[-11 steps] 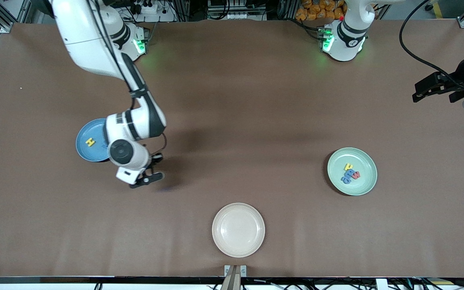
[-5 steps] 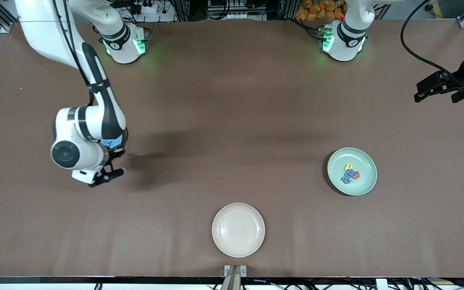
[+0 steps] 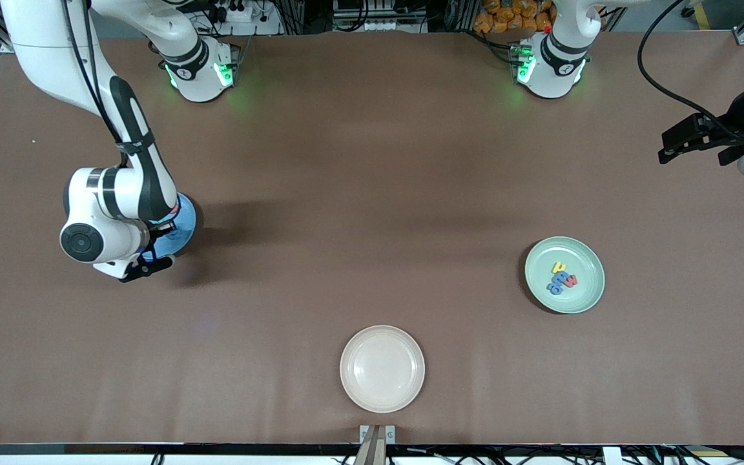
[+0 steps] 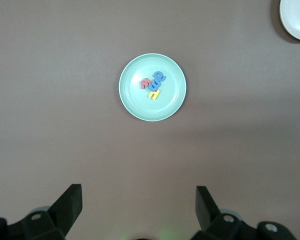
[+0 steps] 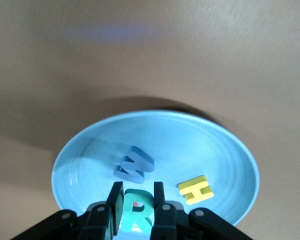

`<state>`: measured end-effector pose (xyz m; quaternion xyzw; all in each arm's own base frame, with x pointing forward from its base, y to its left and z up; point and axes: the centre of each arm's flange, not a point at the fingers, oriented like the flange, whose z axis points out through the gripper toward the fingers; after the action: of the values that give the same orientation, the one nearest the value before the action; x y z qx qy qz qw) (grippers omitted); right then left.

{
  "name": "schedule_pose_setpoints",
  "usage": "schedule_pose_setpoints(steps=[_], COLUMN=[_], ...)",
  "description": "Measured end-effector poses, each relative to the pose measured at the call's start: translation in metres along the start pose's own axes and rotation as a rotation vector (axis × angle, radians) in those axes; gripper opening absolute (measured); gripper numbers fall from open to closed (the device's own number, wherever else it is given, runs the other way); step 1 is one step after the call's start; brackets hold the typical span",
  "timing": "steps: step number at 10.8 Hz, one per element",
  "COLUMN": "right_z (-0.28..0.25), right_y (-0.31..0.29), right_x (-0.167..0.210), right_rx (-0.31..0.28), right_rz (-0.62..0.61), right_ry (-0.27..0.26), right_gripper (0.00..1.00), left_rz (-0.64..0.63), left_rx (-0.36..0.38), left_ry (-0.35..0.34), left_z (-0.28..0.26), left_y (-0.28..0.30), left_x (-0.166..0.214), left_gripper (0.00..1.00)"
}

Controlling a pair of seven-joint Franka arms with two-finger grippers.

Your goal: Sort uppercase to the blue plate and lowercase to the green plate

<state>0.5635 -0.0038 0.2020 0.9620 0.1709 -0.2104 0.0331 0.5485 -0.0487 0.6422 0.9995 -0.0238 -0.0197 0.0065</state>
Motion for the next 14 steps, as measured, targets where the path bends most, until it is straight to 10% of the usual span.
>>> schedule_pose_setpoints(steps=[8, 14], right_z=[-0.006, -0.189], right_y=[0.028, 0.061], right_x=[-0.011, -0.062], right_rx=[0.020, -0.039], right_rz=[-0.009, 0.067], right_ry=[0.014, 0.359], right_gripper=[0.53, 0.77], left_rz=[0.012, 0.009], left_rx=[0.012, 0.013], left_ry=[0.001, 0.004], left_z=[0.000, -0.001], left_y=[0.006, 0.004], left_x=[0.000, 0.000], left_gripper=[1.00, 1.00])
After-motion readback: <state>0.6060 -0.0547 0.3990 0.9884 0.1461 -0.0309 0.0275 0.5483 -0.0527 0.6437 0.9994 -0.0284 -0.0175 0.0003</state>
